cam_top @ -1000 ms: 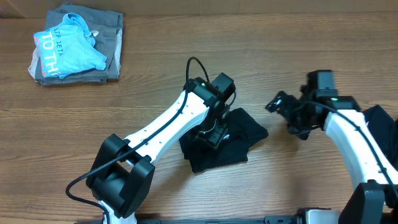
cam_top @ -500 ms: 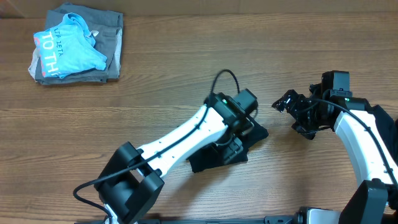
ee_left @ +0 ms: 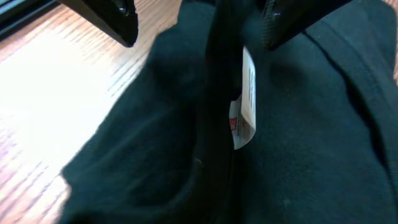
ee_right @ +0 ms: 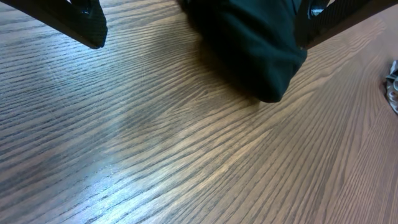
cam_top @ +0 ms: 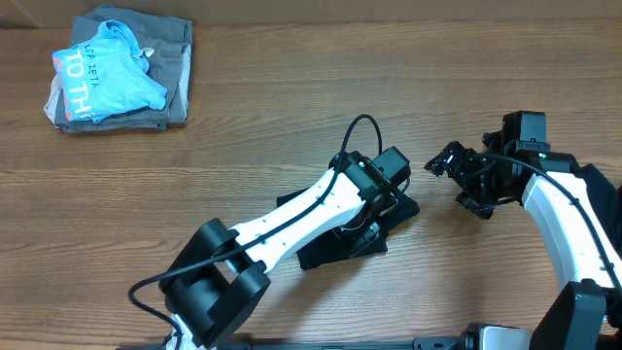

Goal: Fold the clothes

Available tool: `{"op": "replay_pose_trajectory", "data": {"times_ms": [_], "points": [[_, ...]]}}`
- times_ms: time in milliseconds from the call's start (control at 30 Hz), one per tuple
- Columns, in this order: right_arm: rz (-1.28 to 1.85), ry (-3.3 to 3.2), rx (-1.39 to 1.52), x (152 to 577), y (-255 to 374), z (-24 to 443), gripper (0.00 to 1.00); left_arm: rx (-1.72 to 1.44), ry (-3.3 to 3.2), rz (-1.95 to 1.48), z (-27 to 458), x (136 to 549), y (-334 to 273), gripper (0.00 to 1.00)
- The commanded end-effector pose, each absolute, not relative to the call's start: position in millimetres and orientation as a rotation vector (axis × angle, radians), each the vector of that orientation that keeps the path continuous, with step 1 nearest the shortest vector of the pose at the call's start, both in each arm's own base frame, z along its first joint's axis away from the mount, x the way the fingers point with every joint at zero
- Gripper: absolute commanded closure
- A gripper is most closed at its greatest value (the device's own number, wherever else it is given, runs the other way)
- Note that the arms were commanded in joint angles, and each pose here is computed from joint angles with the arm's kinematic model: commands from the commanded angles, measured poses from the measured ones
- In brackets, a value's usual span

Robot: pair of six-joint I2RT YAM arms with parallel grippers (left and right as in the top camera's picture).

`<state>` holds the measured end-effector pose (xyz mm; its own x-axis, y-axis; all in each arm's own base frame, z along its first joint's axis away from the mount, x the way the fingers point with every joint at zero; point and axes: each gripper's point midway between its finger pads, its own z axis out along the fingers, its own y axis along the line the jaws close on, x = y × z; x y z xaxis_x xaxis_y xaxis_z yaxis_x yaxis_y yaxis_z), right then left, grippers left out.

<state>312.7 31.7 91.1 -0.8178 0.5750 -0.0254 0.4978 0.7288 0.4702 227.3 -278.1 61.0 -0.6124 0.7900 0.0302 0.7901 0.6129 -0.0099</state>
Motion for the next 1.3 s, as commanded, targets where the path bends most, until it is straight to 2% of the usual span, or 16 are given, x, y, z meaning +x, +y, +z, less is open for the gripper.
{"op": "replay_pose_trajectory", "data": {"times_ms": [0,67,100,200,267,300,600,867,1067,1100,1133,1167,1200,1267], "points": [[0.691,2.744,0.833,320.2,33.0,98.4,0.00,-1.374,-2.775,-0.076,48.8,232.6,-271.6,0.38],[0.691,2.745,0.832,320.2,33.0,98.4,0.00,-1.348,-2.807,-0.139,48.6,238.7,-267.1,0.49],[0.689,2.745,0.833,320.2,32.8,98.3,0.00,-1.350,-2.812,-0.165,49.0,241.0,-264.9,0.62],[0.687,2.744,0.833,320.3,32.5,98.2,0.00,-1.316,-2.826,-0.199,50.4,241.6,-260.6,0.83],[0.686,2.745,0.833,320.2,32.5,98.2,0.00,-1.305,-2.815,-0.208,50.9,238.9,-257.7,0.94],[0.686,2.744,0.833,320.3,32.5,98.2,0.00,-1.287,-2.814,-0.215,51.1,237.5,-255.7,0.96],[0.686,2.744,0.833,320.3,32.5,98.2,0.00,-1.168,-2.805,-0.258,59.7,225.1,-241.2,0.96],[0.687,2.745,0.834,320.1,32.5,98.2,0.00,-1.060,-2.685,-0.088,71.2,185.1,-240.6,0.95],[0.686,2.748,0.835,319.4,32.6,98.0,0.00,-1.035,-2.637,-0.095,73.6,174.5,-233.9,0.93],[0.686,2.748,0.835,319.4,32.6,98.0,0.00,-1.027,-2.625,-0.086,74.1,171.3,-233.3,0.90],[0.686,2.748,0.835,319.4,32.6,98.0,0.00,-1.015,-2.608,-0.069,74.7,166.8,-233.2,0.81],[0.686,2.747,0.835,319.5,32.6,98.0,0.00,-1.000,-2.588,-0.048,75.4,161.3,-233.4,0.67],[0.686,2.747,0.835,319.5,32.6,98.0,0.00,-0.986,-2.564,-0.020,76.5,155.1,-234.0,0.60],[0.686,2.747,0.835,319.5,32.6,98.0,0.00,-0.966,-2.509,0.056,78.7,141.7,-237.4,0.59]]}}
